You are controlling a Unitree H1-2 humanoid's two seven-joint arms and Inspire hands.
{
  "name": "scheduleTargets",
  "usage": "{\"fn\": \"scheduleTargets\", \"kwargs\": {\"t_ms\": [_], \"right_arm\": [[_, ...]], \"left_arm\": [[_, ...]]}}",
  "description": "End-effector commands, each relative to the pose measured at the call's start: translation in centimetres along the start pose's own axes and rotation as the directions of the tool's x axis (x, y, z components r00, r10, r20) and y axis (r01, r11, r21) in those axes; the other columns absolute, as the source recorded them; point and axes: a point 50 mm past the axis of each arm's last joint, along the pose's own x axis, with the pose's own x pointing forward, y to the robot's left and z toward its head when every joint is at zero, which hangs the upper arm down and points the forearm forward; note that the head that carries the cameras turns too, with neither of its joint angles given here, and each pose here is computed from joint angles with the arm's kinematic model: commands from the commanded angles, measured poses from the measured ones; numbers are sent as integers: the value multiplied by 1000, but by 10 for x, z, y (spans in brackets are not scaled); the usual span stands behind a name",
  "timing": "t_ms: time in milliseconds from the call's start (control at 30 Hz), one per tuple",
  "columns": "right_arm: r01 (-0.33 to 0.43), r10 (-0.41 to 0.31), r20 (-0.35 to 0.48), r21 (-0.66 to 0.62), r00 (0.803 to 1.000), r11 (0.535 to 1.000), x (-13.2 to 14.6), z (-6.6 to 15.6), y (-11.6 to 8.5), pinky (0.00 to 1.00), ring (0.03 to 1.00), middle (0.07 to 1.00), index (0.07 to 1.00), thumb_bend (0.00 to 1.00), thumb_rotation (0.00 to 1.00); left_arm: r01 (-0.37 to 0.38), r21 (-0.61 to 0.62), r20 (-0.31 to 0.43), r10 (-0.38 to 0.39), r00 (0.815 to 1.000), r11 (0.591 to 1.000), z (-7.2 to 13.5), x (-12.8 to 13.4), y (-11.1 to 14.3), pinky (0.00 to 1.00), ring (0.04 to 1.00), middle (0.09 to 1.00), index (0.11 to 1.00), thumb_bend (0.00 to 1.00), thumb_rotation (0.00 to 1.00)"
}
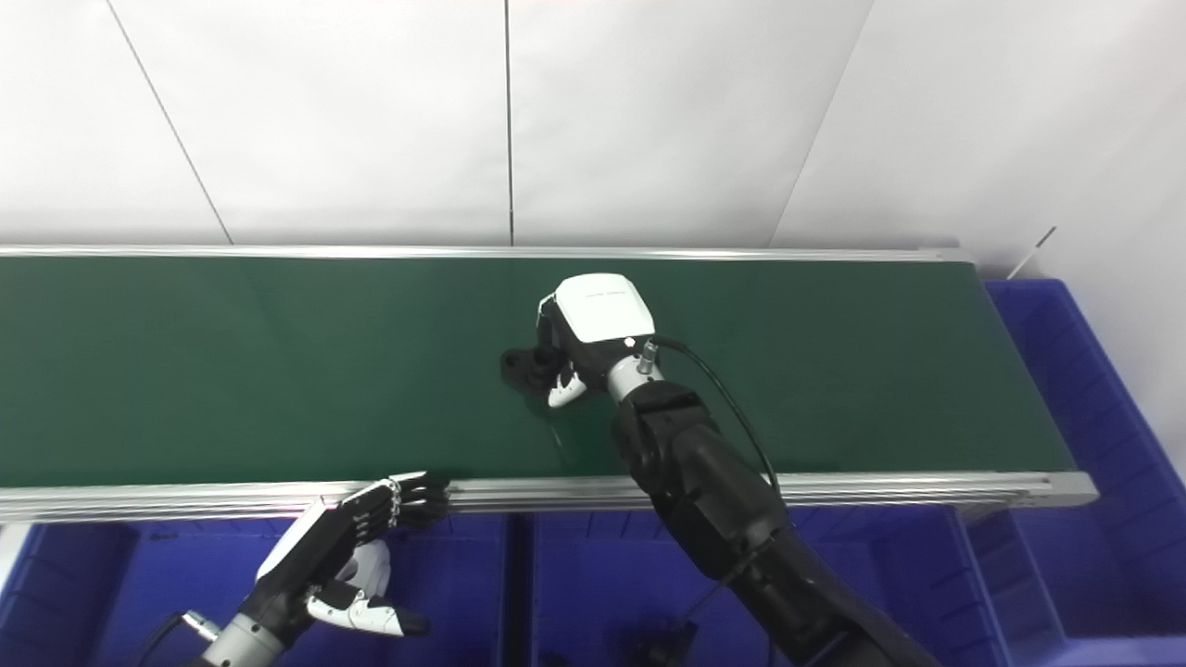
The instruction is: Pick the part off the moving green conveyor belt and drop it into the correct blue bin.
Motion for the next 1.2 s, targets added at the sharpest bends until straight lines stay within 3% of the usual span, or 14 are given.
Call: {"fn": "scheduleTargets", "kwargs": {"t_ms": [0,133,333,600,667,867,967,1167], "right_arm": [[-39,39,34,-3,999,999,-1,13,13,210,289,417,510,522,0],[-17,16,43,16,999,1000,-4,15,13,193,275,408,511,521,0],[36,-42,74,78,996,996,-20,14,-10,179,253,460,491,528,0],[92,-104,73,157,992,983,-73,10,-48,233,320,412,526,522,0],[97,-110,70,168,991,981,-84,7,-51,234,323,465,496,529,0],[94,-106,54,184,993,978,-116,-5,-51,224,313,401,521,522,0],[76,-87,48,193,995,978,-131,-12,-46,205,293,468,489,530,0],[-28,25,16,220,1000,975,-163,-22,-24,241,332,408,525,522,0]], "left_arm": [[-16,7,71,15,997,1000,11,6,4,684,729,776,795,909,271],[-15,5,71,14,997,1000,11,6,4,700,736,775,794,918,286],[-13,0,72,13,997,1000,11,6,3,692,735,775,793,917,289],[-14,1,80,14,997,1000,14,5,4,691,732,769,791,920,297],[-11,0,81,11,997,1000,14,4,5,684,732,771,793,919,301],[-9,-10,83,10,996,1000,14,1,6,696,739,776,794,926,301],[-6,-9,88,7,996,1000,16,0,7,687,729,778,795,922,299],[-11,-13,91,12,996,1000,17,-3,10,645,710,772,794,919,274]]}}
